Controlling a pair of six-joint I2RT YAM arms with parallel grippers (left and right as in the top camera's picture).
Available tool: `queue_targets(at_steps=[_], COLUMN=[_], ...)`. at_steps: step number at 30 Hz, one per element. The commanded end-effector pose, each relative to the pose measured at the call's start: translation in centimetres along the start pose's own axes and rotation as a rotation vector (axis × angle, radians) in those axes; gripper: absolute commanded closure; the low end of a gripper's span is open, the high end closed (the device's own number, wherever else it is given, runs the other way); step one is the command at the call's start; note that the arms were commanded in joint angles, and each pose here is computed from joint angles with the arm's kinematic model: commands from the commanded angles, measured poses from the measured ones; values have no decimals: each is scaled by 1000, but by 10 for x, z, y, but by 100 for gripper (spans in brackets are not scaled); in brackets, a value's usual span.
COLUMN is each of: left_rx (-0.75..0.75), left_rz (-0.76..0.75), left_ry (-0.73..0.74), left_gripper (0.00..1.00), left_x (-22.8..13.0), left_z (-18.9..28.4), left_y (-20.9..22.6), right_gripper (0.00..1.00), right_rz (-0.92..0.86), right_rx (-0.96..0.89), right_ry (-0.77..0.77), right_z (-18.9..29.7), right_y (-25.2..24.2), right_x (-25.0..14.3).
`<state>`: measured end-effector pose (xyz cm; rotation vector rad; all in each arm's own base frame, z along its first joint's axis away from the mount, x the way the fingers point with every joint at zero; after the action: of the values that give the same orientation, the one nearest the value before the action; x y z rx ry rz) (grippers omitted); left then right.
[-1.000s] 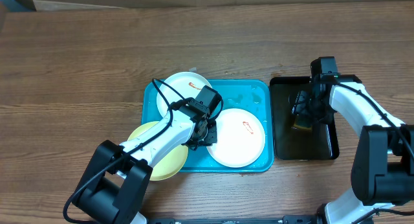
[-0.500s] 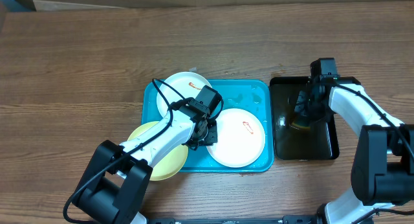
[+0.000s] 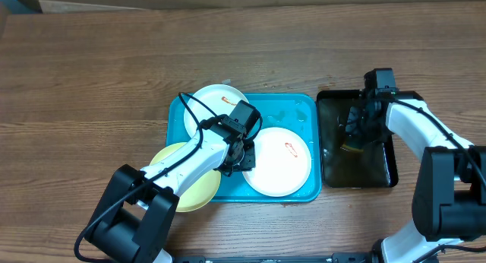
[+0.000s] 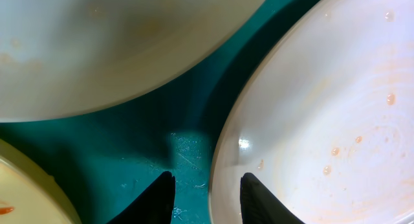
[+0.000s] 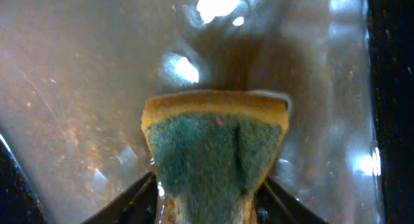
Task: Clean dirty plates on tray and stack at the side
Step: 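Lower right gripper onto the green sponge in the black tray and grasp it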
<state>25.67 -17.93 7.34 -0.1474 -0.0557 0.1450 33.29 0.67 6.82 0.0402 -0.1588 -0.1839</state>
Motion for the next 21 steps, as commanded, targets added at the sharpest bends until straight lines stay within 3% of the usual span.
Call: queue_targets(at_steps=[1, 5, 6, 9, 18, 21], left_rx=[-1, -2, -2, -2, -4, -15], left_rz=[5, 5, 5, 5, 33, 58], left_ry=[16, 15, 14, 14, 15, 15], left_gripper=[64, 65, 65, 68, 93, 96], left_x=[-1, -1, -1, -1, 2, 7], left_z=[-3, -3, -3, -3, -2, -2], left_y=[2, 2, 2, 2, 6, 10], right_gripper=[62, 93, 96, 96, 96, 96], right_rz=[-10, -10, -10, -10, -10, -10], right_rx=[5, 6, 7, 5, 24, 25], right_ry=[3, -2, -4, 4, 19, 19], right_z=[-4, -4, -2, 7, 44, 50], right_y=[-3, -3, -2, -1, 6, 7], right_x=[-5, -4, -3, 2, 21, 24])
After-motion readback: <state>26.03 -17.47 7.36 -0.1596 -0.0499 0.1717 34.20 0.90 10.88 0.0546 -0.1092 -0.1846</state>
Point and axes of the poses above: each gripper's point midway between its finger pads, its own z axis back along the fingers, its own y axis along the line the jaws close on, x = y × z, the point moved 6 cm from there along z, back along the fingers, and after that the axes turned 6 degrees about z, right-handed, at the moved point
